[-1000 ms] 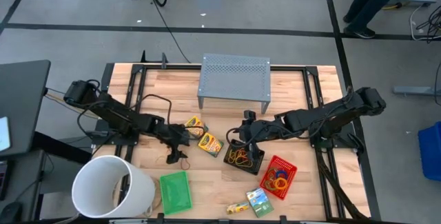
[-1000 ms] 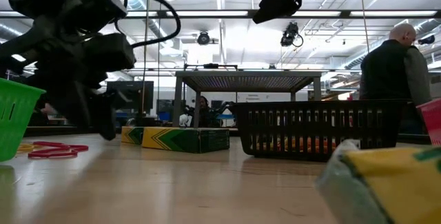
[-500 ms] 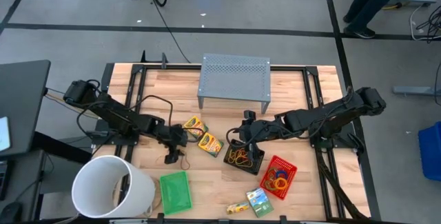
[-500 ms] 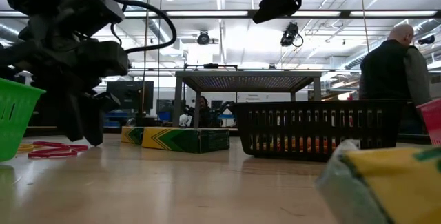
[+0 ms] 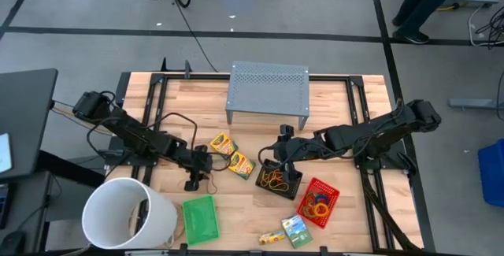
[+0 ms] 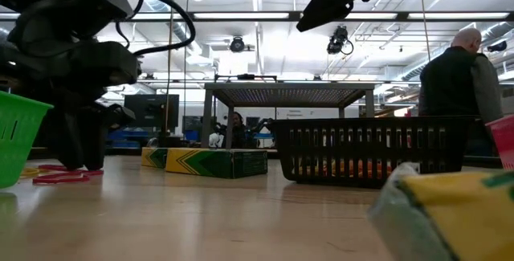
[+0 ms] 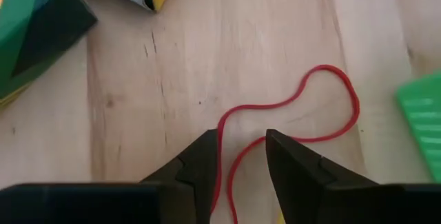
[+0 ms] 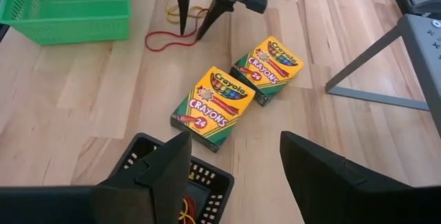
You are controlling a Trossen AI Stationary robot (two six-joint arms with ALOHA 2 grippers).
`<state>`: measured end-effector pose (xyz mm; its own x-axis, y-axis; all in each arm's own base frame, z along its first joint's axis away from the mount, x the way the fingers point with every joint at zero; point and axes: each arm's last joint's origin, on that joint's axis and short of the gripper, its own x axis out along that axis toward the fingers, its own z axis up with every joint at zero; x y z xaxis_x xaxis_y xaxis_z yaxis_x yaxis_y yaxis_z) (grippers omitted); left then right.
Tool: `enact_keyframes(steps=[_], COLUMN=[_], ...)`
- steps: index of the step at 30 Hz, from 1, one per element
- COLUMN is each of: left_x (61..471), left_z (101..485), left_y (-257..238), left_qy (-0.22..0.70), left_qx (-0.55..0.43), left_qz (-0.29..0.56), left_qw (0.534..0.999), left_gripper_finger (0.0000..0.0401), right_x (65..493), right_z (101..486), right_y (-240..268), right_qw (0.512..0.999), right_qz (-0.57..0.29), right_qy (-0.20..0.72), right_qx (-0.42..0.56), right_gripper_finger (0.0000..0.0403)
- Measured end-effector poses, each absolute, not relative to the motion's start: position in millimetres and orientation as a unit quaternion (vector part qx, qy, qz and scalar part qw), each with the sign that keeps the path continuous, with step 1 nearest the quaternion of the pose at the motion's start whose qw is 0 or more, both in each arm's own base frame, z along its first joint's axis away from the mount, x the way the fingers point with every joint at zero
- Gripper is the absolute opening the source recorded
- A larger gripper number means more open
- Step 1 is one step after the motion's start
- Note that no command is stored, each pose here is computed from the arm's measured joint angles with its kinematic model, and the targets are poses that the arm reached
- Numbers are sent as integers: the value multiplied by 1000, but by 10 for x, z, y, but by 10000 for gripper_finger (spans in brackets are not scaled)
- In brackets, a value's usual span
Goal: Pick & Place Office Desk Supplies
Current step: Put the red rubber band into the black bin
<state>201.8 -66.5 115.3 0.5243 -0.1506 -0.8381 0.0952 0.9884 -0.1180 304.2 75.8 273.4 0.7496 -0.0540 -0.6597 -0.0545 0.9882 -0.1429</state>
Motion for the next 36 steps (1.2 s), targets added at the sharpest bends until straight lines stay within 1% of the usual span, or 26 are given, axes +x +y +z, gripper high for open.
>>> enact_keyframes(steps=[6,9,12,15,17,24,28,36], left_x=[2035,2053,2067,2093,2111,2261,2415,2616], left_z=[1116,1056,1019,1030,1047,1189,1367,1638], left_y=[-636,-634,-632,-639,-647,-709,-780,-856], left_qy=[478,485,487,485,486,470,428,384], left_qx=[2,13,22,29,38,57,78,106], left_qz=[-24,-9,3,0,-6,-22,-24,-42], left_qw=[878,874,873,874,873,881,900,916], left_gripper_finger=[129,119,85,22,7,3,2,1], right_x=[3042,3041,3040,3040,3038,3035,3033,3027], right_z=[2734,2733,2733,2733,2732,2729,2726,2724], right_y=[758,757,757,757,757,756,756,771], right_qw=[932,932,932,932,931,930,930,929], right_qz=[0,0,0,1,2,2,2,4], right_qy=[354,355,355,355,356,358,359,361], right_qx=[-77,-77,-77,-79,-81,-81,-81,-83], right_gripper_finger=[231,231,231,231,231,231,231,231])
